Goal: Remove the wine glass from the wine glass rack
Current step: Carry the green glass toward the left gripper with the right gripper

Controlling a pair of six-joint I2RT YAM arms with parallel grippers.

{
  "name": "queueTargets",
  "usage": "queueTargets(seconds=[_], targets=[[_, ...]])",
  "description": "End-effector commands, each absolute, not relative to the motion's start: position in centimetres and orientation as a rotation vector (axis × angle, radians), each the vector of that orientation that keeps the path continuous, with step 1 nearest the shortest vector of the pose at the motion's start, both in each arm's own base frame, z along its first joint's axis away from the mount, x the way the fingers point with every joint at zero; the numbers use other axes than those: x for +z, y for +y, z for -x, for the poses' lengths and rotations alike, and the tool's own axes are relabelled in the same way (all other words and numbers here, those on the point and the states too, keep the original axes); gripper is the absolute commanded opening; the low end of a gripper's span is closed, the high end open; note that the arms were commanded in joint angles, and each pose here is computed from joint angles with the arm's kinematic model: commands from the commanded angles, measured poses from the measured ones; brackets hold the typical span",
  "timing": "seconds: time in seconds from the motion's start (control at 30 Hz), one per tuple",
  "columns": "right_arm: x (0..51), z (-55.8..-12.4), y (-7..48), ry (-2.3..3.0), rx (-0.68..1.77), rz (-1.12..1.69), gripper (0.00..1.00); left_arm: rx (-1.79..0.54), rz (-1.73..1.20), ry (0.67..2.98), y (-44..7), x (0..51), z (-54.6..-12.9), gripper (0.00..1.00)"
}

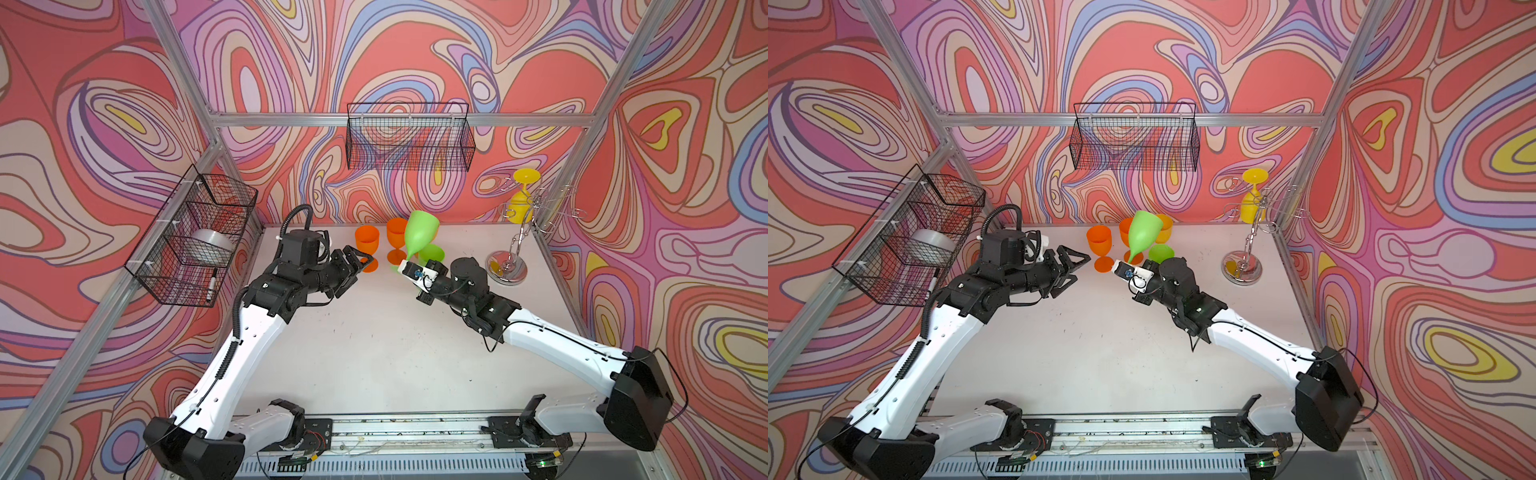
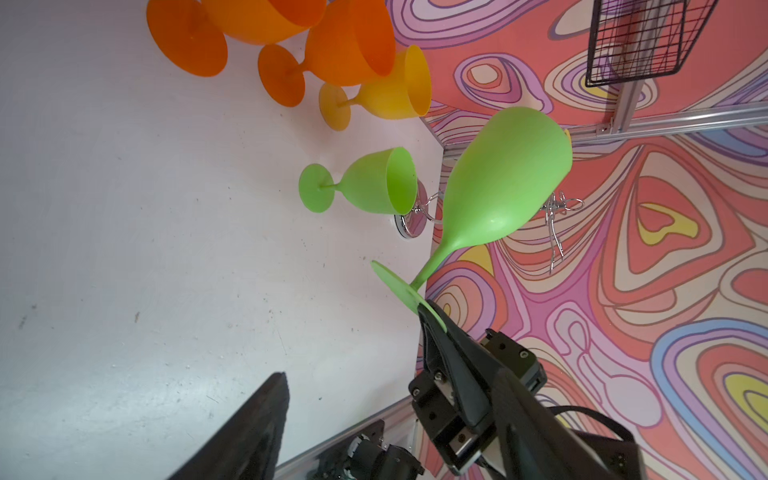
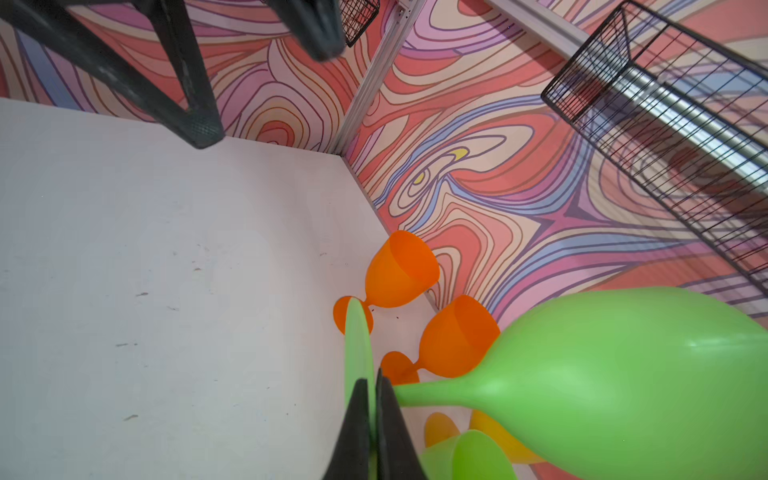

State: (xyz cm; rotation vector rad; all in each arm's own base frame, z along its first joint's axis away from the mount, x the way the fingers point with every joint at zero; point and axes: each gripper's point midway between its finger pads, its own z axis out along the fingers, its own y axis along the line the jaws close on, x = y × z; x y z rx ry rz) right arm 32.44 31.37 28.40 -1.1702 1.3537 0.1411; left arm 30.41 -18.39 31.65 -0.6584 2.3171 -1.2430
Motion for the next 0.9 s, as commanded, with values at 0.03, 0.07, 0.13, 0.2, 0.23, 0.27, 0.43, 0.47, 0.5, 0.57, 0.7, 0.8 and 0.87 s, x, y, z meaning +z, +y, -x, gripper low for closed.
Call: queueTargets(seconds=[0.03, 0.07, 0.13, 0.2, 0.23, 0.27, 0.43, 0.47, 0.5, 0.57, 0.7, 0.8, 0.87], targets=[[30.9, -32.5, 31.5, 1.208, -0.056, 1.159, 0.0, -1.396, 0.844, 2.311, -19.5, 31.9, -31.0, 0.72], [31.0, -32.3, 31.7, 1.194, -0.068, 1.162, 0.0, -1.408, 0.868, 2.304, -19.6, 31.8, -31.2, 0.69], [31.2, -32.0, 32.2, 1.169, -0.079, 1.169, 0.0, -1.441, 0.901, 2.281, -19.9, 31.7, -31.8, 0.64], [31.3, -31.7, 32.7, 1.152, -0.087, 1.176, 0.0, -1.495, 0.94, 2.269, -20.5, 31.3, -32.3, 0.59], [31.4, -31.6, 33.0, 1.145, -0.085, 1.181, 0.0, -1.505, 0.956, 2.27, -20.6, 31.1, -32.4, 0.58], [31.5, -31.6, 33.2, 1.138, -0.087, 1.186, 0.0, -1.509, 0.969, 2.267, -20.8, 30.9, -32.5, 0.56], [31.4, -31.5, 34.6, 1.122, -0.101, 1.224, 0.0, -1.528, 1.024, 2.256, -21.4, 30.1, -32.8, 0.52], [31.4, -31.4, 34.9, 1.115, -0.103, 1.226, 0.0, -1.532, 1.039, 2.253, -21.5, 29.9, -32.9, 0.51], [31.3, -31.4, 35.2, 1.11, -0.102, 1.231, 0.0, -1.534, 1.053, 2.253, -21.5, 29.5, -33.0, 0.49], [31.1, -31.3, 35.6, 1.106, -0.1, 1.241, 0.0, -1.55, 1.073, 2.243, -21.7, 29.1, -33.1, 0.45], [30.9, -31.2, 36.3, 1.1, -0.099, 1.255, 0.0, -1.561, 1.086, 2.242, -22.0, 28.3, -33.6, 0.09], [31.4, -31.0, 36.4, 1.098, -0.082, 1.24, 0.0, -1.604, 1.048, 2.23, -22.5, 28.5, -34.0, 0.0], [31.9, -30.9, 36.2, 1.113, -0.063, 1.23, 0.0, -1.598, 1.039, 2.226, -22.3, 28.2, -33.9, 0.0]])
